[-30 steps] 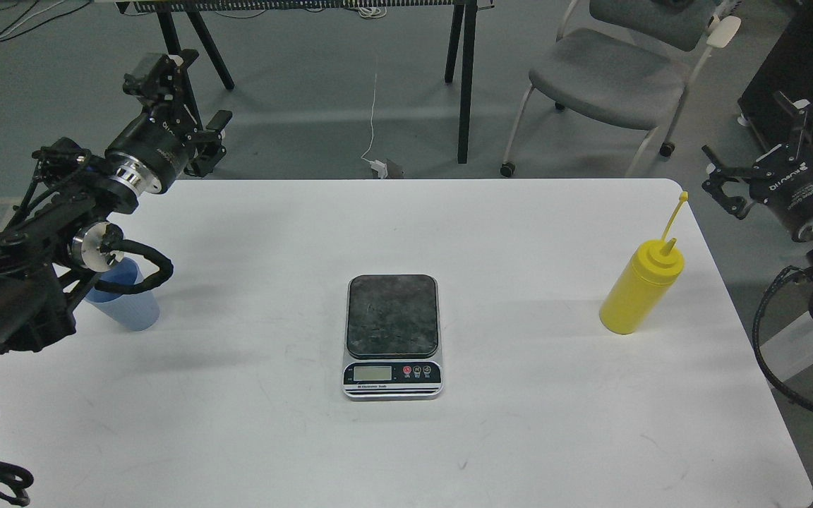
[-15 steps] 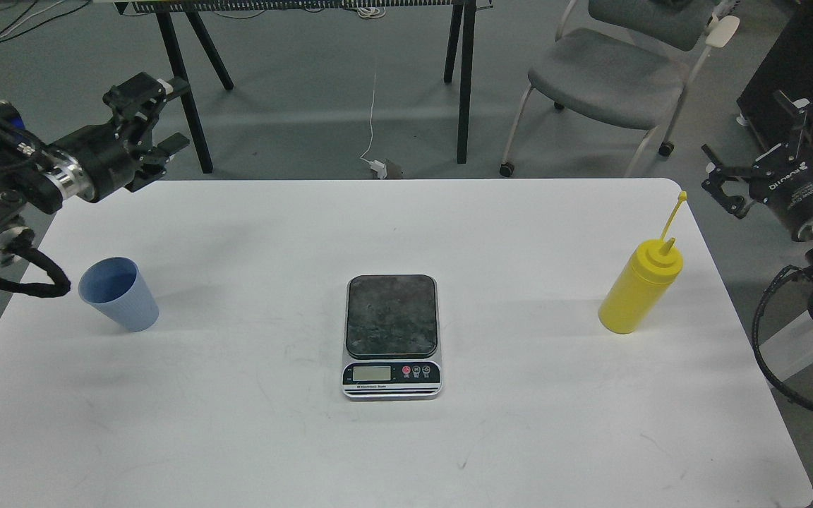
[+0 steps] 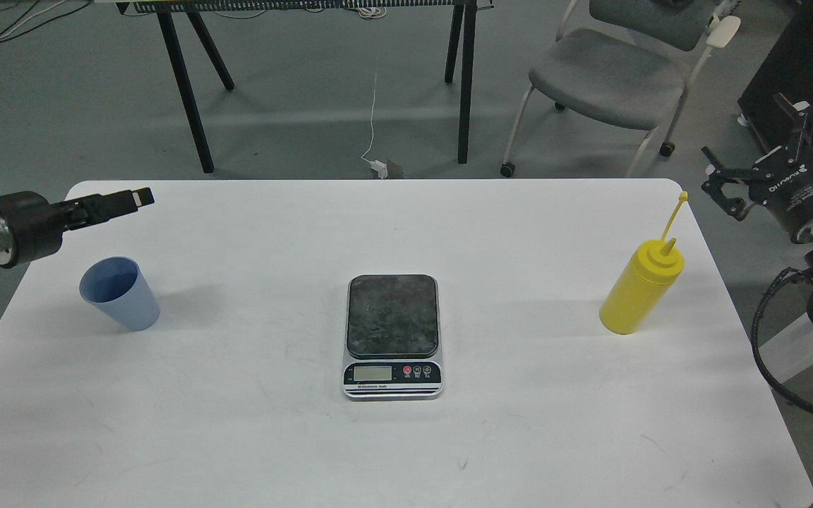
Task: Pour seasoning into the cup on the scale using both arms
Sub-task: 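Grasp the blue cup with the left gripper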
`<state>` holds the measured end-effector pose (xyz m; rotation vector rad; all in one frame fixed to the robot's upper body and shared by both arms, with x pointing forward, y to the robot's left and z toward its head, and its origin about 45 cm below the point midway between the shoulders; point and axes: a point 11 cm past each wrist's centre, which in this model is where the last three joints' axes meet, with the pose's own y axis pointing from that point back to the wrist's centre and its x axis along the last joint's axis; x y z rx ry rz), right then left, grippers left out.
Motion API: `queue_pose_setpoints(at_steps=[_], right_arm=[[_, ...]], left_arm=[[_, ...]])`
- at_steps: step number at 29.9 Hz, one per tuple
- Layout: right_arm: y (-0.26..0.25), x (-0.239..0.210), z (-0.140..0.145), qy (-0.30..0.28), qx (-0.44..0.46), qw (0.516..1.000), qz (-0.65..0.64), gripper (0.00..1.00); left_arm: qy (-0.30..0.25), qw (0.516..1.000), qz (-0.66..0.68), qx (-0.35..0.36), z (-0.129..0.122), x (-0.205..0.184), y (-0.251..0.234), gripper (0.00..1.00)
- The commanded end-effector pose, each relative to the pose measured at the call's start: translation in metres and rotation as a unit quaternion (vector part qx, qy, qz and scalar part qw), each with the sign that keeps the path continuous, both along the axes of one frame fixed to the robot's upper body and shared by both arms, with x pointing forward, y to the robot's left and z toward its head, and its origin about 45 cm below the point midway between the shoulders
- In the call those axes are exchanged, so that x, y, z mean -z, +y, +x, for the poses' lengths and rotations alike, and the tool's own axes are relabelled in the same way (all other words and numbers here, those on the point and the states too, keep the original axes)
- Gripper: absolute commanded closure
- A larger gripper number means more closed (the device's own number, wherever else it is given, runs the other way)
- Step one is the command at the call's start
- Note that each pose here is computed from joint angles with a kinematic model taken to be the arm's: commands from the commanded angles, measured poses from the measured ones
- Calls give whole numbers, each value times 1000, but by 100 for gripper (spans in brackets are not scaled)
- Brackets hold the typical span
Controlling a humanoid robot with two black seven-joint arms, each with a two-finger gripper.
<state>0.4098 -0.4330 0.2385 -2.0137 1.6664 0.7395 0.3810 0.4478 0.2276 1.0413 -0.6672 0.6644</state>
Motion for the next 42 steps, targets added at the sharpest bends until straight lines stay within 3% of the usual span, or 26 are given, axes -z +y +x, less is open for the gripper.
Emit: queue_pose_setpoints(at_steps=[1,5,10,29,33,38,42], right_arm=[[0,0,0,0,1,1000,0,0],[-1,0,-1,0,1,1000,0,0],[1,1,0,0,0,1000,1,0],[3,2,0,1,-1,1000,3,0],[2,2,0,0,0,1000,4,0],[2,3,0,1,0,1000,4,0],[3,4,0,2,-1,1000,5,0]], left_arm=[[5,999,28,-18,-11,18,19,1],[12,997,70,-40,-23,49,41,1],[17,992,118,-45,-29,60,59,1],[37,991,125,-35,-33,89,48,1],[43,990,129,-42,-38,95,52,5],[51,989,135,-39,-42,99,53,37],[69,982,174,-10,-57,111,59,76]])
